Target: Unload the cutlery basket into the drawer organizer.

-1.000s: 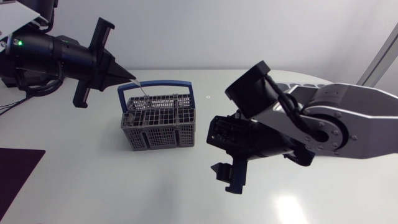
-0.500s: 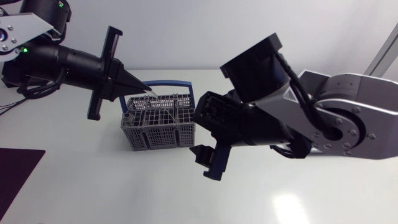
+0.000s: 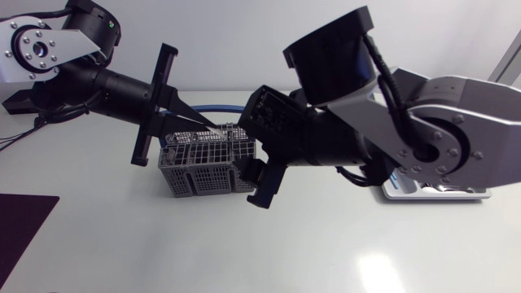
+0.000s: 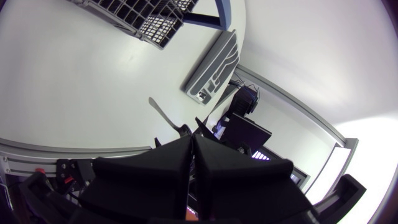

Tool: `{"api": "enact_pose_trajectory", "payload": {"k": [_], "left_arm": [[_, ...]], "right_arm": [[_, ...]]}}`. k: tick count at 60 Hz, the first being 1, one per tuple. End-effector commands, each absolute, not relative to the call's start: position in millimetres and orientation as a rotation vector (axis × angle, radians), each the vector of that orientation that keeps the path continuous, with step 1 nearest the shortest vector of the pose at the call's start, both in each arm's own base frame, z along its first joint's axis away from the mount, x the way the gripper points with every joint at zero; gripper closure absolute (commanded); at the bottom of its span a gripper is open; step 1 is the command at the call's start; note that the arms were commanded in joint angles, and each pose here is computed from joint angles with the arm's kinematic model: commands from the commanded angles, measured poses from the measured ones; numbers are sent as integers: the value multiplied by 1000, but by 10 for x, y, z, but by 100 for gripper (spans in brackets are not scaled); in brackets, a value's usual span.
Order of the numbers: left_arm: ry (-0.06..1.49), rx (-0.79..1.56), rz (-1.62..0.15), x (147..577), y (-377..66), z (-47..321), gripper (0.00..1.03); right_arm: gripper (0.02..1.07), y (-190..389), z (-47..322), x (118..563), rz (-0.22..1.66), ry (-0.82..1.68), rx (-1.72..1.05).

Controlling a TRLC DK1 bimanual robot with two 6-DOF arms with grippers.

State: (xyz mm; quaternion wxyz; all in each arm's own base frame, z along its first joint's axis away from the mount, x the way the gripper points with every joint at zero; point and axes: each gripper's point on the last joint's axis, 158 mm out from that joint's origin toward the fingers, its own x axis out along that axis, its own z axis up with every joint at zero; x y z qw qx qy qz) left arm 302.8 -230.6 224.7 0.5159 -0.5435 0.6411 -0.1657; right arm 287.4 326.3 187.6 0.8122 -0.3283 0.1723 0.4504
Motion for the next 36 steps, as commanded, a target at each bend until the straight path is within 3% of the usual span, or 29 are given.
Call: {"api": "enact_pose_trajectory", "payload": {"k": [1,26,36], "left_arm": [[1570,-1330,-401,3040,-2365,2302,99],[1591,-1343,-410,3045,-2366,2275,99],[1592,-1346,-411,3041,-2363,2279,99]], "right_arm": [[46,3377,1875,2910,969,373,-674],[81,3513,1878,2990,988,358,-663],[83,3510,1797,3024,983,378,-670]]}}
